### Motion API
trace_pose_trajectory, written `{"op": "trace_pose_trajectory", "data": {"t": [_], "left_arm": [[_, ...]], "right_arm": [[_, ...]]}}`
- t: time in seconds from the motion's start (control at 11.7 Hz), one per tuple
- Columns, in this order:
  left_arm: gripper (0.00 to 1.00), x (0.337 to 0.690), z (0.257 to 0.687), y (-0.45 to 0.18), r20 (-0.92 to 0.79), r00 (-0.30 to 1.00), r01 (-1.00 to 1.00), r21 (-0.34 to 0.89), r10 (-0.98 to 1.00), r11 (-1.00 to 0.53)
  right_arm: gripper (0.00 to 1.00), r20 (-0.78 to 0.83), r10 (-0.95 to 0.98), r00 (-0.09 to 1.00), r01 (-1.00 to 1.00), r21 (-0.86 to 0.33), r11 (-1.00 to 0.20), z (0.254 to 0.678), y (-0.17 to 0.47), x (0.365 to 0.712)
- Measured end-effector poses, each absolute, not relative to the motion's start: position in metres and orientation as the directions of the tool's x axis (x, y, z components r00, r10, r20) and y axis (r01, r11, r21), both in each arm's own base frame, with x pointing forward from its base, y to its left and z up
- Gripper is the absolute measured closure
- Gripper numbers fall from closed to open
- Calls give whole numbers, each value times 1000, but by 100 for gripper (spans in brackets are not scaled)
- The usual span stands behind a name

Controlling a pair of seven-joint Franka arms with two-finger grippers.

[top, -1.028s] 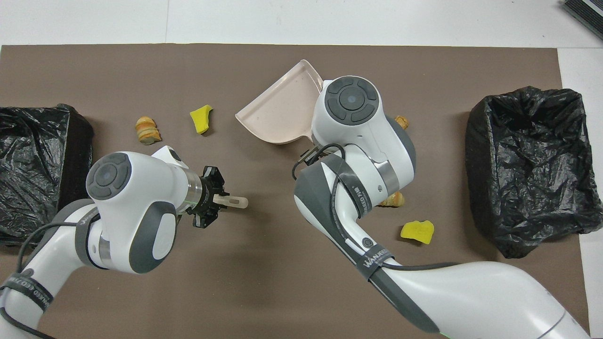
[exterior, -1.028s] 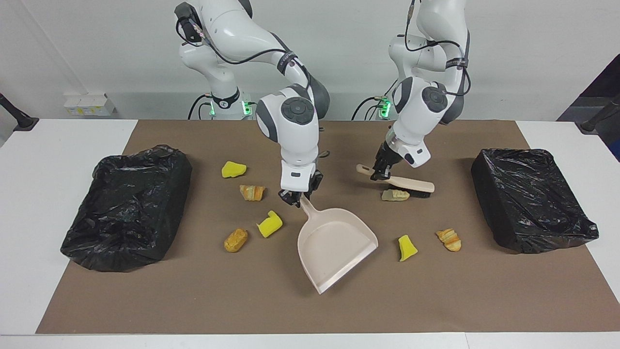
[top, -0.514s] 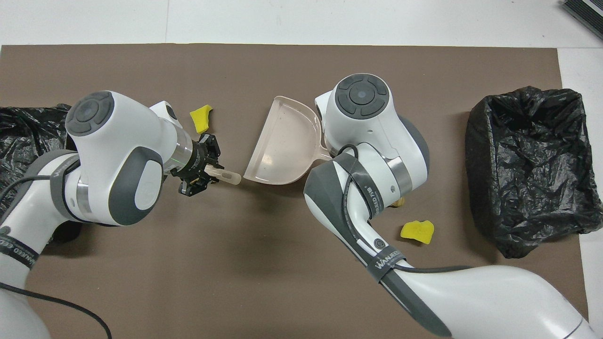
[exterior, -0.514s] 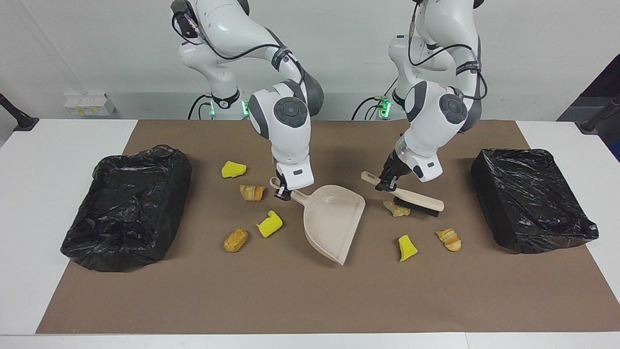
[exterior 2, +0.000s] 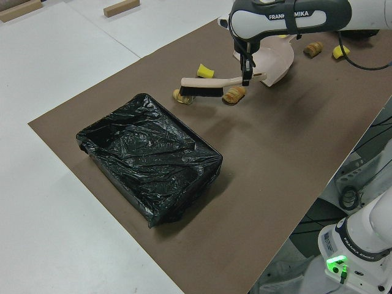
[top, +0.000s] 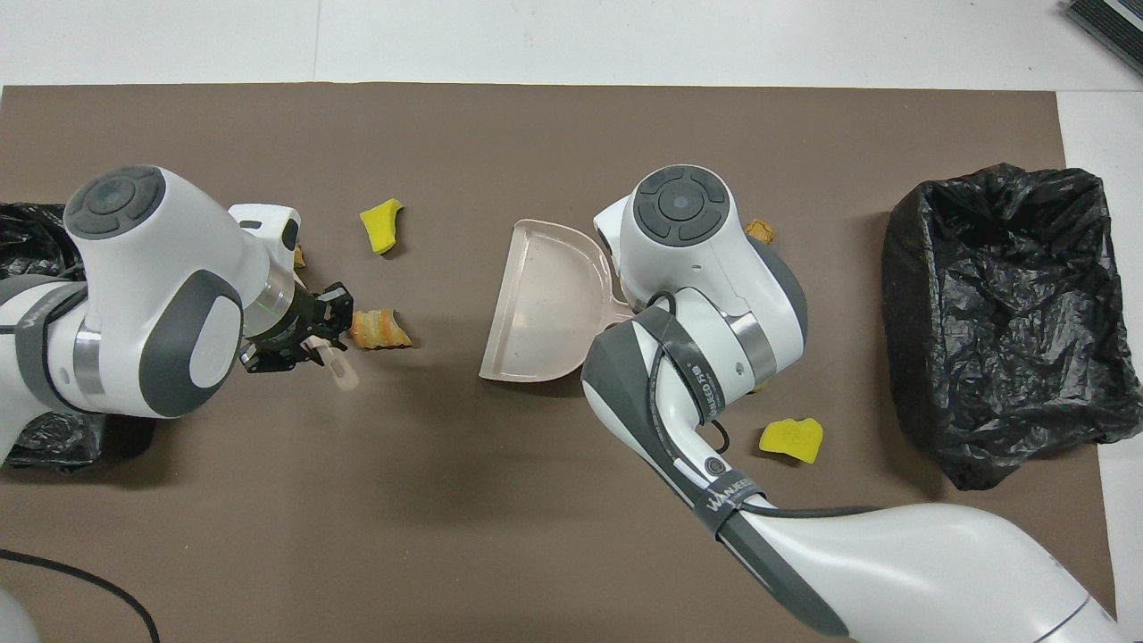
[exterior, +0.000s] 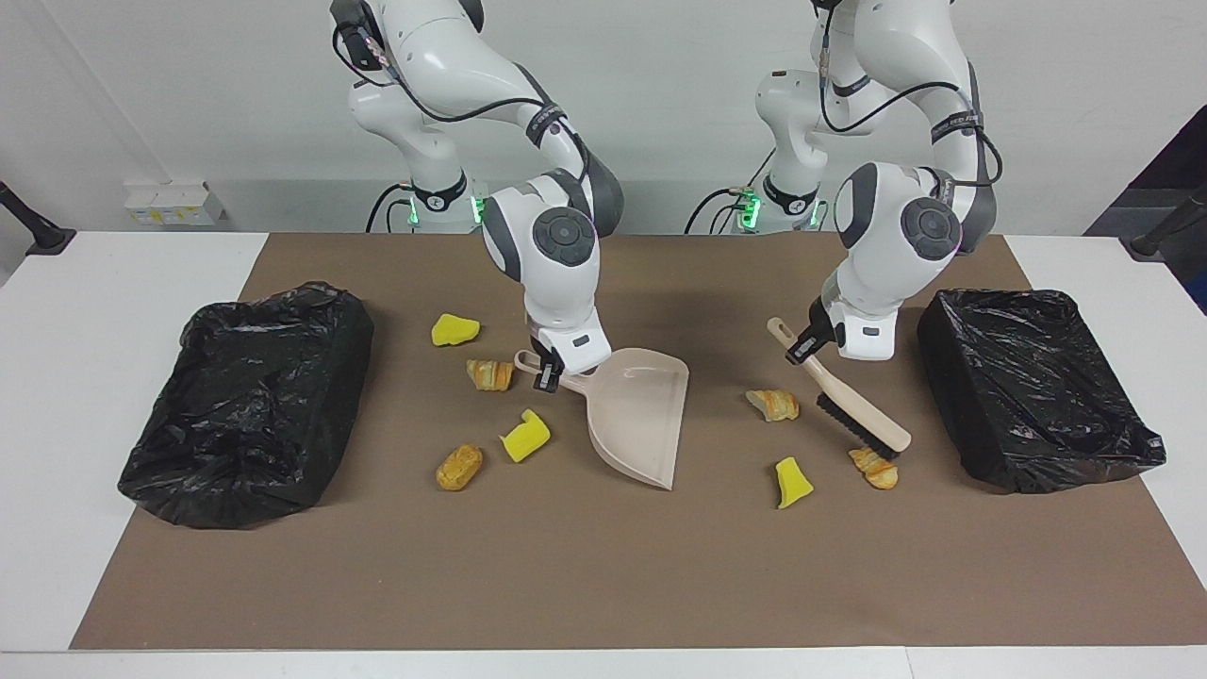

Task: Sweep and dump trash in bin
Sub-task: 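Sweep the bread chunks into the dustpan with the left gripper's brush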

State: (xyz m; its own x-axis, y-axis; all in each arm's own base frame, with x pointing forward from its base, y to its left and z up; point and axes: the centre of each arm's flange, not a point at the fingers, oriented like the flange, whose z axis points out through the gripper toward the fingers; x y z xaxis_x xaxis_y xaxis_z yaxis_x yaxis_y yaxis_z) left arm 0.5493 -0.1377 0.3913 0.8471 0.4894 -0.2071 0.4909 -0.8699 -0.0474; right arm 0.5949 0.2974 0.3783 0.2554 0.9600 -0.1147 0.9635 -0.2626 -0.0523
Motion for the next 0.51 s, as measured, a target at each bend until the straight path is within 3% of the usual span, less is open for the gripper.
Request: {"op": "trace_pose_trajectory", "data": {"t": [0.51], "left_arm": [[73,491,369,-144,-233,940,249,-36,250,-968]], "right_arm": [[68,-128,970,208,978,-9,-210,375,301,595]]}}
